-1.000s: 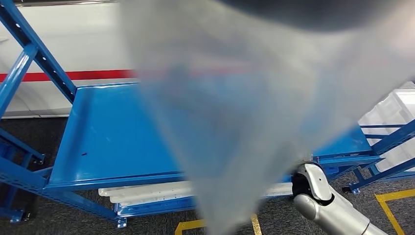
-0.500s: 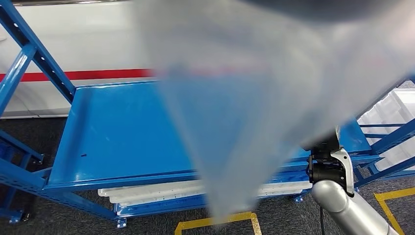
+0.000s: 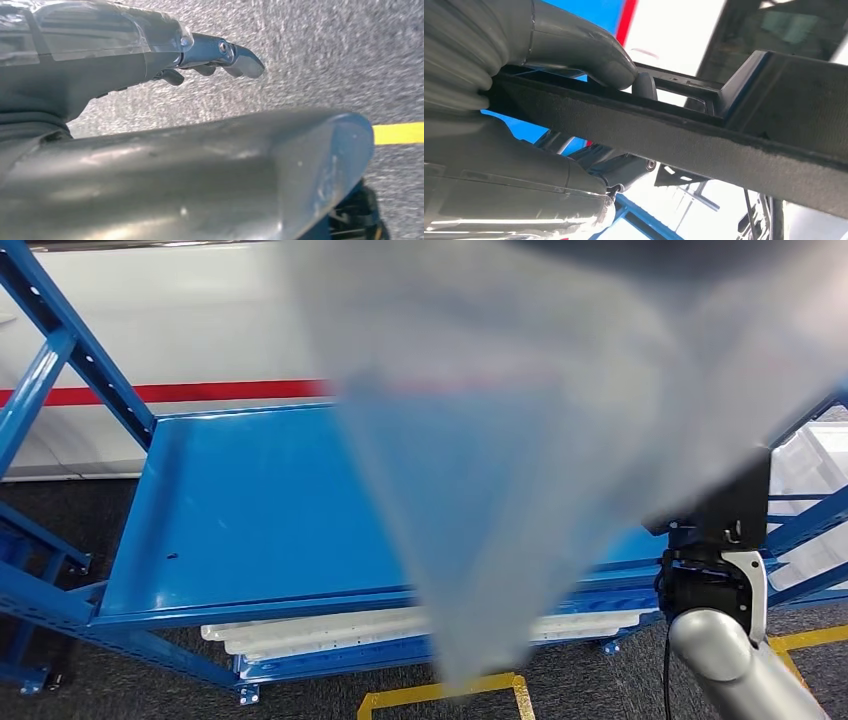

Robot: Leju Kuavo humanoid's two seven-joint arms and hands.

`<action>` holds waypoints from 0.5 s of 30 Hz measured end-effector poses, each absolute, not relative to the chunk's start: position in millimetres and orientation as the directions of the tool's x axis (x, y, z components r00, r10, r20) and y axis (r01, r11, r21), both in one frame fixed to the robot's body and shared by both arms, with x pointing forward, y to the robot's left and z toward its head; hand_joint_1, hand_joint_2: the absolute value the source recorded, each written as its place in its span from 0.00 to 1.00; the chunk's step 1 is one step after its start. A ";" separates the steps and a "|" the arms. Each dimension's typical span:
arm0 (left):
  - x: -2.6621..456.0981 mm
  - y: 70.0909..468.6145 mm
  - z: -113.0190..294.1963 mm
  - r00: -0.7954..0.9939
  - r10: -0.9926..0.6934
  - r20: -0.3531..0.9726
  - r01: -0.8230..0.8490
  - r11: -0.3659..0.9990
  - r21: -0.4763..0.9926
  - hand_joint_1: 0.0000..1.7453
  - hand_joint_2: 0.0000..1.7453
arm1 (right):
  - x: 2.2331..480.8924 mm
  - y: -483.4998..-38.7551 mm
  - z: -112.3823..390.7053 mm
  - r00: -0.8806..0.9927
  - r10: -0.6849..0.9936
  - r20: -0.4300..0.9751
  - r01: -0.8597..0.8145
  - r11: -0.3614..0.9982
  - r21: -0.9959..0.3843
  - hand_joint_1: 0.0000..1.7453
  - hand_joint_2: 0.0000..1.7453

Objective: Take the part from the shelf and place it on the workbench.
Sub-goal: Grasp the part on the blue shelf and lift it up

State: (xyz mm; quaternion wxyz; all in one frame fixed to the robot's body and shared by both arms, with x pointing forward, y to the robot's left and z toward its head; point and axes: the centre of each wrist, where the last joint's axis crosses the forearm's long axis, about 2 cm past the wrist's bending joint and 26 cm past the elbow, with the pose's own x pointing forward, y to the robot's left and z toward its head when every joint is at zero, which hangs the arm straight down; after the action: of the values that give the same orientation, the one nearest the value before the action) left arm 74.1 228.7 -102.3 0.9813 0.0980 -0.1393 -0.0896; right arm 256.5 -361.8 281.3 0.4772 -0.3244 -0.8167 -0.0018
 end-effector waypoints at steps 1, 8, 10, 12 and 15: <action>74.0 229.6 -102.4 0.943 -0.202 0.263 0.145 0.964 0.221 0.00 0.00 | 255.3 -364.0 285.3 -0.352 0.506 0.787 0.529 0.801 -0.279 1.00 1.00; 73.0 241.0 -103.8 0.917 -0.156 0.368 0.072 0.970 0.231 0.00 0.00 | 241.1 -375.4 319.1 -0.516 0.415 0.749 0.528 0.843 -0.103 1.00 1.00; 72.1 243.2 -104.3 0.882 -0.120 0.455 0.025 0.978 0.208 0.00 0.50 | 234.6 -374.1 328.9 -0.544 0.441 0.714 0.547 0.832 -0.097 1.00 1.00; 71.9 244.3 -104.6 0.845 -0.070 0.530 -0.026 0.985 0.172 0.00 1.00 | 227.0 -370.5 341.8 -0.563 0.476 0.676 0.570 0.816 -0.099 1.00 1.00; 72.1 245.5 -104.9 0.823 -0.018 0.567 -0.071 0.988 0.135 0.00 1.00 | 215.6 -363.9 364.6 -0.603 0.506 0.617 0.588 0.804 -0.085 1.00 1.00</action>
State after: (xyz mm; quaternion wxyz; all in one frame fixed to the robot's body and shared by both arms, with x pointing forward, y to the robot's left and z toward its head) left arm 72.1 245.5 -104.9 0.9518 0.0753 -0.2970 0.0139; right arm 215.6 -363.9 364.6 0.3236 -0.3063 -0.8930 -0.0636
